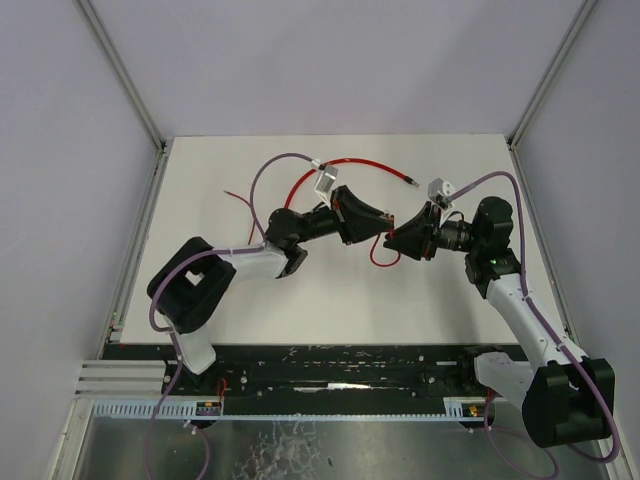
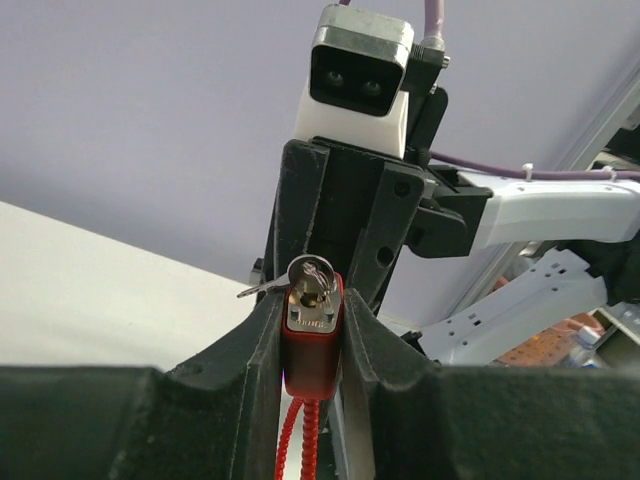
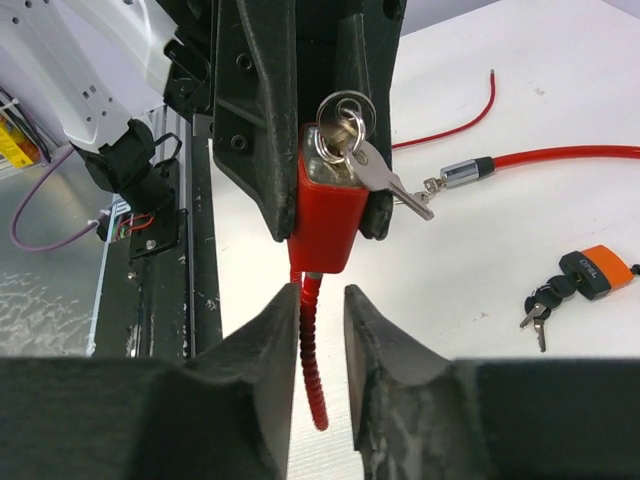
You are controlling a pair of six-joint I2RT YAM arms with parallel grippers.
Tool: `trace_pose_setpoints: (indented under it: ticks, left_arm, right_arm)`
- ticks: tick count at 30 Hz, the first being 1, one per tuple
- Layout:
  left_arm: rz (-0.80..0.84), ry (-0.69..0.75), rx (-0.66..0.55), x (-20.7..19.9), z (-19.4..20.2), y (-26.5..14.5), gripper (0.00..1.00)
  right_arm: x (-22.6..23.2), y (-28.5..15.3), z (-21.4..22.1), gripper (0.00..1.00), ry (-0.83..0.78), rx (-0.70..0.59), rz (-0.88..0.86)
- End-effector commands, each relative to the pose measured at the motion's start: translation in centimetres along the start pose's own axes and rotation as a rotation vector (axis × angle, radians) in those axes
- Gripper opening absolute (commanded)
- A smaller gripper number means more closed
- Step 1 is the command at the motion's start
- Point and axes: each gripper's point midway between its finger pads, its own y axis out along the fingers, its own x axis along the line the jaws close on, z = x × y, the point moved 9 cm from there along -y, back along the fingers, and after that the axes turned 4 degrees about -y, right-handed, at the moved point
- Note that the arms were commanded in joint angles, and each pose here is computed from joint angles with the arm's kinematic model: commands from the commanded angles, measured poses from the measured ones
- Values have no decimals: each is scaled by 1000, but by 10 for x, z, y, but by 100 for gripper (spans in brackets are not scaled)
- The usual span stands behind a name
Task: Lock with the key
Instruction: Lock the lock.
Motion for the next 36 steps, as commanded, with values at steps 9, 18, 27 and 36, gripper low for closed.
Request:
trace_pose_setpoints:
  ticks: [9, 18, 27, 36]
  left_arm:
    - [46, 39, -208, -14, -21, -3, 0]
    - [-4, 86, -323, -24, -36, -6, 0]
    - [44, 73, -380, -40, -66, 12, 0]
    - [58, 169, -296, -36, -76, 30, 0]
  right_arm:
    - [9, -3, -25, 52, -84, -54, -8]
    - [14, -17, -39, 53, -123, -57, -6]
    - [29, -30, -86, 56, -252, -7, -17]
    - [22, -32, -84, 70, -349, 62, -73]
